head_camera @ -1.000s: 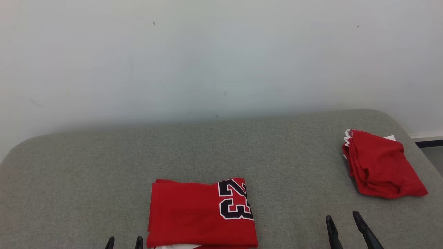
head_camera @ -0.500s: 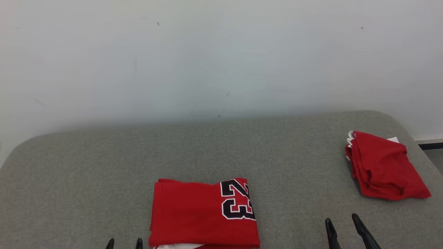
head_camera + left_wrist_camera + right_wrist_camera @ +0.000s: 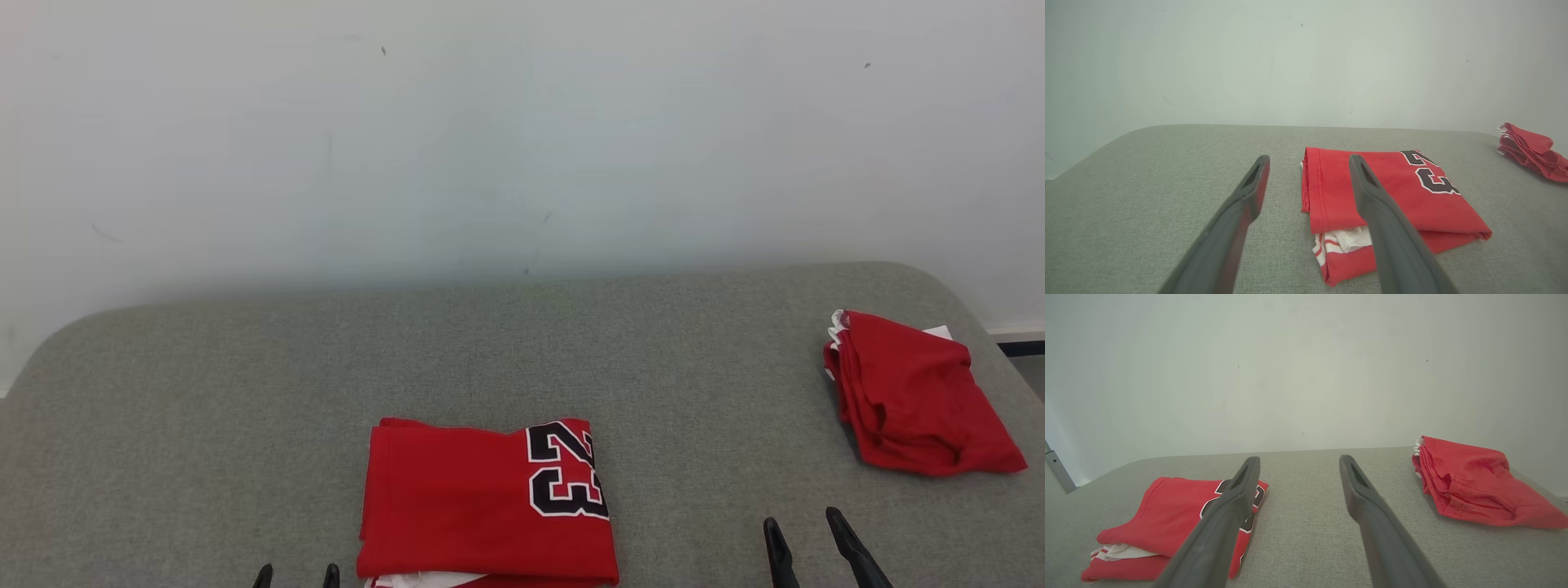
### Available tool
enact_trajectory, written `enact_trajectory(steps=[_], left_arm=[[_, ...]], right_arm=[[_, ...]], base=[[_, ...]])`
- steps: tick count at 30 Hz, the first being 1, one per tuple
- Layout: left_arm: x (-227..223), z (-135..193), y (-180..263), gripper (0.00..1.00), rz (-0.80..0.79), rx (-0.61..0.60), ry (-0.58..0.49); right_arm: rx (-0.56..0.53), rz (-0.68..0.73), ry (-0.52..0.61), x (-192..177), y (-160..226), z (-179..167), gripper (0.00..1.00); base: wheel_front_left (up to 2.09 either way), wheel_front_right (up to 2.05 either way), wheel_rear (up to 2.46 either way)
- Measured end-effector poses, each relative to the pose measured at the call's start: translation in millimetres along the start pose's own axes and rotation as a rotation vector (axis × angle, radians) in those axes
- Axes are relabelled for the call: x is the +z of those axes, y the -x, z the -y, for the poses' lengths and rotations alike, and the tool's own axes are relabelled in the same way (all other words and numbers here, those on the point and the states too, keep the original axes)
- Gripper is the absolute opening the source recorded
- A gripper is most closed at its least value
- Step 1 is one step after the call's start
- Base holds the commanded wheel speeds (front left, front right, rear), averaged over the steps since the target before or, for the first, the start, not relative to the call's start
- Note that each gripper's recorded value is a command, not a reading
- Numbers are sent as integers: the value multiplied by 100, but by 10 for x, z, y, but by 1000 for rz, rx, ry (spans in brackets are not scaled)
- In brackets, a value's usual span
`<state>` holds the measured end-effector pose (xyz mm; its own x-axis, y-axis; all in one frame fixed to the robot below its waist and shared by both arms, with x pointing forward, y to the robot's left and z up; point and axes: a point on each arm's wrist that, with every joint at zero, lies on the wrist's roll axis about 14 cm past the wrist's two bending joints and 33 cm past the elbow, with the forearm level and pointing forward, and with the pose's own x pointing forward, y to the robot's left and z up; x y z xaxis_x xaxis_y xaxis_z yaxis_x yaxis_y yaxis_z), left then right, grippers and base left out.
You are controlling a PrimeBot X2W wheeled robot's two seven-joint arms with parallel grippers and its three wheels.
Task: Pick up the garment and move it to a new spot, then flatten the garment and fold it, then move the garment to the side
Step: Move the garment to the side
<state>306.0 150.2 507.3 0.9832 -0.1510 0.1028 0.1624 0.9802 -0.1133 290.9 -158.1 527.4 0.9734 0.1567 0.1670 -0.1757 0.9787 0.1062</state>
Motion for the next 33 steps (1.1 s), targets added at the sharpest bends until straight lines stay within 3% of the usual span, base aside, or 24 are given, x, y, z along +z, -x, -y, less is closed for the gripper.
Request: enact_trajectory(steps=[15, 23, 33], left_arm=[[-28, -20, 16, 100, -10, 7, -2], [-24, -37, 4, 100, -12, 8, -5], [-58, -121, 8, 100, -30, 25, -11]], right_arm=[[11, -21, -37, -70, -44, -48, 100], [69, -76, -64, -236, -156, -170, 100], [167, -224, -203, -646, -451, -348, 100]], base=[[0, 0, 0], [0, 0, 0], [0, 0, 0]])
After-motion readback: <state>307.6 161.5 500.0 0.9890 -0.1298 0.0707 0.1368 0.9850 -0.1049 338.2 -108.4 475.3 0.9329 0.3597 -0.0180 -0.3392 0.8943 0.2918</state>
